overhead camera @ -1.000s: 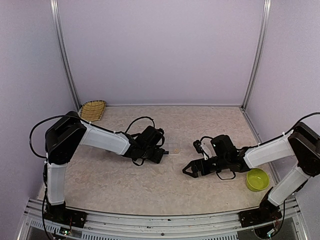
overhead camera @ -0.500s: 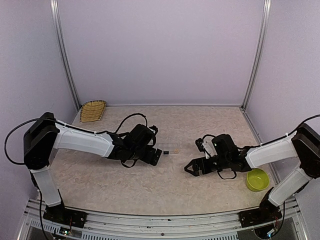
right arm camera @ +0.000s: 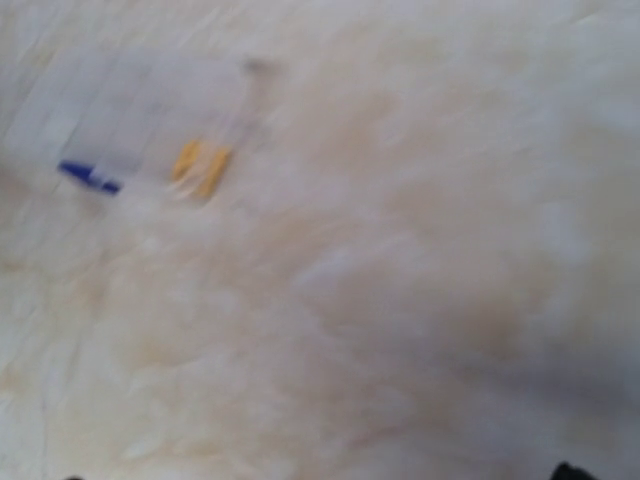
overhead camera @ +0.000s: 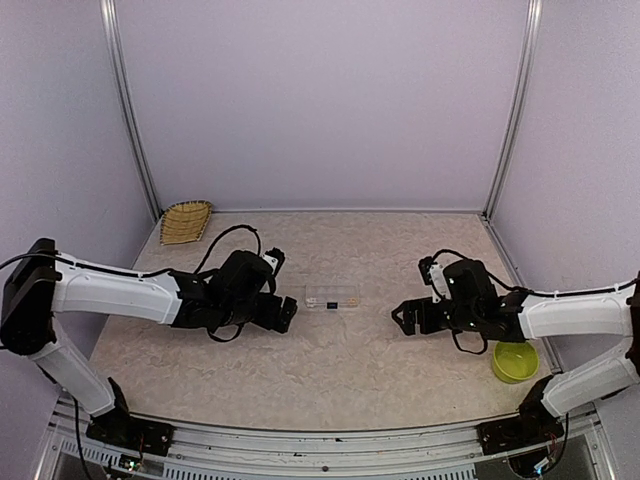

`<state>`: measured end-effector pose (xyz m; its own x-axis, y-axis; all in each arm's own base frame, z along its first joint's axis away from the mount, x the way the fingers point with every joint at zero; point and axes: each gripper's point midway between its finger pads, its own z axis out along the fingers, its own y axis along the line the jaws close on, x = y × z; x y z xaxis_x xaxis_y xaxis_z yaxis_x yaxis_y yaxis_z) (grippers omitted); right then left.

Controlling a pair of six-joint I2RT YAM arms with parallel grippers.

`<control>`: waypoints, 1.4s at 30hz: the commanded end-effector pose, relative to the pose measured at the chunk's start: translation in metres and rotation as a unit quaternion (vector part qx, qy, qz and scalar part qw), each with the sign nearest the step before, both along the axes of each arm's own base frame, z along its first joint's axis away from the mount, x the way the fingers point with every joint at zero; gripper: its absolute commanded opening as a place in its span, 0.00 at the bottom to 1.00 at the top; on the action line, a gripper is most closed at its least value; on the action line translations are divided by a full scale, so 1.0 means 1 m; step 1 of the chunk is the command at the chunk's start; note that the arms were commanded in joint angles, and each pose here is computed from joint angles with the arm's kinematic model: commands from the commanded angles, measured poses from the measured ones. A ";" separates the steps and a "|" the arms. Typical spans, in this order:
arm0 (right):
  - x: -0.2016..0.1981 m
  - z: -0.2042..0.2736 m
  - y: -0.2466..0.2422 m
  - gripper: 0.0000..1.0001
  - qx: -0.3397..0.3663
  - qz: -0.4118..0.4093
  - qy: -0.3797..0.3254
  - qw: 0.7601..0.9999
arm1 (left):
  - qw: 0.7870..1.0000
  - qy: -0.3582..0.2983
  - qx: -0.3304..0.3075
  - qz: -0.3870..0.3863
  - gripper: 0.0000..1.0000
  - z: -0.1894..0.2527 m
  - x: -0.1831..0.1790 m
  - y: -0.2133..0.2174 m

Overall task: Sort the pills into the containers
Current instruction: Reset both arms

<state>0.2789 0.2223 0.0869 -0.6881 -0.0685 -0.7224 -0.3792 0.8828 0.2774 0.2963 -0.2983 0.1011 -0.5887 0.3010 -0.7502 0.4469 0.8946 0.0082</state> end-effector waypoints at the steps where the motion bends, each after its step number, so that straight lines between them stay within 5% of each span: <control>1: 0.005 0.015 -0.037 1.00 -0.035 -0.067 -0.040 0.996 | 0.998 -0.035 -0.049 0.023 0.99 0.034 0.002 0.010; 17: -0.012 0.048 -0.075 1.00 -0.053 -0.102 -0.101 0.988 | 0.986 -0.106 -0.115 0.063 0.99 0.077 -0.028 0.074; 32: -0.039 0.072 -0.085 1.00 0.030 -0.080 -0.178 0.980 | 0.984 -0.102 -0.101 0.102 0.99 0.032 -0.050 0.117; 42: -0.039 0.060 -0.084 1.00 0.024 -0.079 -0.167 0.983 | 0.961 -0.174 -0.193 0.093 0.99 0.057 -0.067 0.140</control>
<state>0.2368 0.1393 0.1442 -0.4285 0.0452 -0.9024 -0.3194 0.9267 0.1980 0.2301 -0.1629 0.1378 -0.3785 -0.0508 -0.9242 0.2962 0.9394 -0.1729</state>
